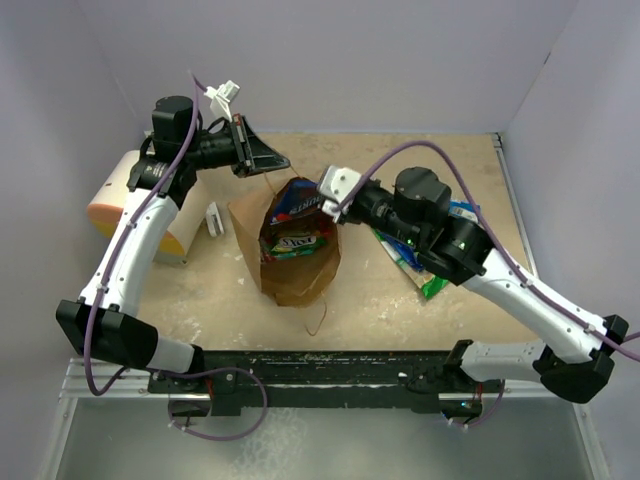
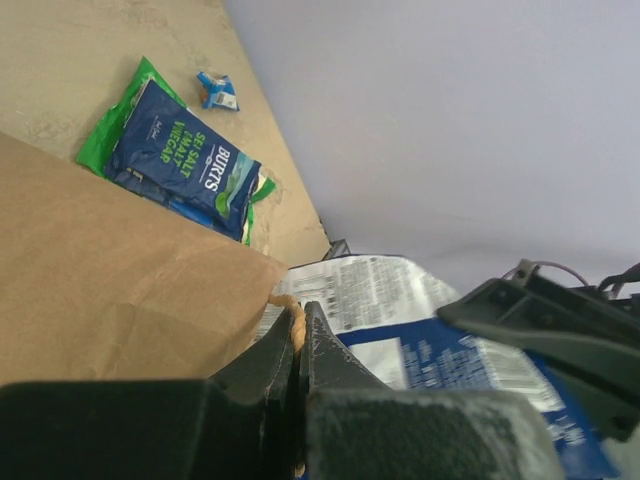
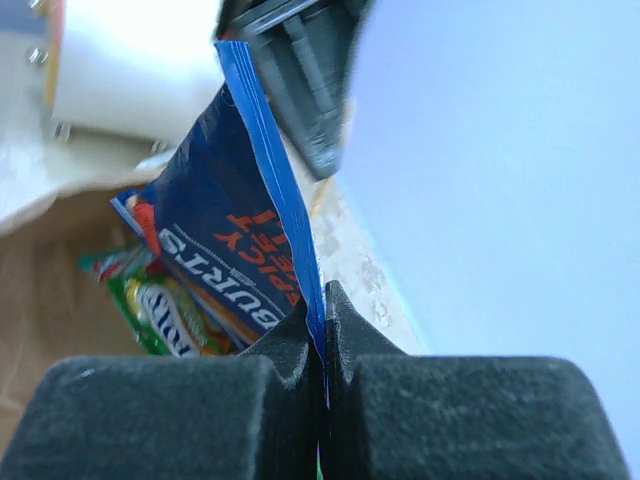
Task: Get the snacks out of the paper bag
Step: Take out the snack from the paper bag.
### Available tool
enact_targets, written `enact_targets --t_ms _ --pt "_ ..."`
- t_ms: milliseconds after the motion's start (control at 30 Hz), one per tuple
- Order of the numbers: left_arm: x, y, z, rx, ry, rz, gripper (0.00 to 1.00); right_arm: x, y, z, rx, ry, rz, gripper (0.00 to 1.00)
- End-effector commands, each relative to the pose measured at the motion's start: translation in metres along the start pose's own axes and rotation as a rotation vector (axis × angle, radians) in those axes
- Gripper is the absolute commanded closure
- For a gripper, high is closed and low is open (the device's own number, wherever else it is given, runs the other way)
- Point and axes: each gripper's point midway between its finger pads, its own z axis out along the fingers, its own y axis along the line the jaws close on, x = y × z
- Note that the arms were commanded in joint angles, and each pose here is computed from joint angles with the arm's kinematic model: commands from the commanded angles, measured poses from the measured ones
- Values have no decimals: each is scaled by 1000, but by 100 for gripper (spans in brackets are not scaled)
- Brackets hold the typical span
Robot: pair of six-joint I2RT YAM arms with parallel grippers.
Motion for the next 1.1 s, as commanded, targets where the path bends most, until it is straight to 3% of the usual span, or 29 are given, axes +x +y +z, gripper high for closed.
enact_targets --t_ms 0,300,433,567,733,1067 --pt "-12 -16 -5 34 -41 72 100 -38 -71 -14 319 -87 254 100" --pt "-11 -12 -8 -1 -51 71 100 -21 -163 -49 740 -61 544 100" --pt "-11 -11 -8 -11 -54 67 100 18 -193 -72 912 12 634 100" --pt "-10 -11 -9 -12 -52 66 100 73 -192 -77 1000 175 736 100" --pt "-9 -11 -8 -9 -48 61 100 143 -171 -86 1081 295 1010 100" --pt "-10 -12 -7 3 -42 49 100 215 -139 -91 1248 226 1462 100"
